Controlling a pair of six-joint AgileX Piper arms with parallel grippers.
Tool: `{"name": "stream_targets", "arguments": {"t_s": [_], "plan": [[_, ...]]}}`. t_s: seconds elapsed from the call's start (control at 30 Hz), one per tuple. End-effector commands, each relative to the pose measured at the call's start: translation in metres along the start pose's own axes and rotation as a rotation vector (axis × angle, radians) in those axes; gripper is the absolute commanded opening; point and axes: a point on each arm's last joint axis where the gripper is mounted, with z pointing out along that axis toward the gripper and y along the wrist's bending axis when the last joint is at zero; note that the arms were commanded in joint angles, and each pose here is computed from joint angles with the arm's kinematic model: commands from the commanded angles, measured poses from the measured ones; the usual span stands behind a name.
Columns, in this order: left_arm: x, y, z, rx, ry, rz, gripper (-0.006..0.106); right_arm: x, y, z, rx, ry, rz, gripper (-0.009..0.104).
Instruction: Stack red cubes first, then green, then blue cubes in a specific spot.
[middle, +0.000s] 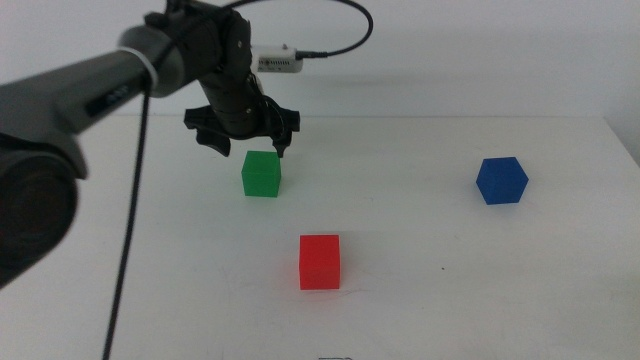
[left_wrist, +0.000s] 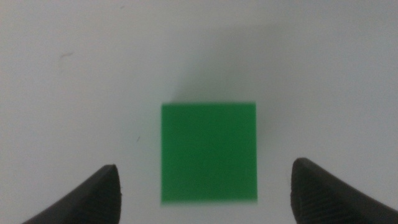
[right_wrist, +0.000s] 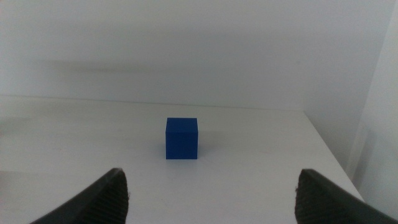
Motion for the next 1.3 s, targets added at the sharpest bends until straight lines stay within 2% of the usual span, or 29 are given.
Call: {"name": "stream_targets", "arguments": {"t_s": [0.0,0.23,0.37,0.47,0.67,0.77,0.93,1.03,1.13,1.27], "plan": [[-0.019,-0.005,-0.024,0.044,-0.113,-0.002,0.094,-0.014,-0.001,-0.003,0.014,-0.117,-0.028,0.085],[-0.022,-0.009,0.012,0.043,-0.084,0.011,0.093,-0.014,-0.001,-0.003,0.014,-0.117,-0.028,0.085],[-0.023,-0.007,0.022,0.031,-0.100,0.021,0.084,-0.014,-0.001,-0.003,0.014,-0.117,-0.028,0.085],[-0.024,-0.005,0.023,0.039,-0.104,0.020,0.067,-0.014,-0.001,-0.003,0.014,-0.117,-0.028,0.085],[-0.021,0.002,0.007,0.090,-0.031,-0.052,0.015,-0.014,-0.001,-0.003,0.014,-0.117,-0.028,0.085],[-0.017,0.004,-0.015,0.058,0.009,-0.038,0.004,-0.014,-0.001,-0.003,0.014,-0.117,-0.028,0.085],[0.005,-0.008,-0.062,-0.028,0.010,-0.057,0.004,-0.014,-0.001,-0.003,0.014,-0.117,-0.028,0.085],[0.031,-0.023,-0.089,-0.088,-0.065,-0.055,0.004,-0.014,-0.001,-0.003,0.014,-0.117,-0.028,0.085],[0.063,-0.043,-0.113,-0.067,-0.129,-0.079,0.004,-0.014,-0.001,-0.003,0.014,-0.117,-0.028,0.085],[0.095,-0.071,-0.124,-0.007,-0.128,-0.100,0.004,-0.014,-0.001,-0.003,0.014,-0.117,-0.028,0.085]]}}
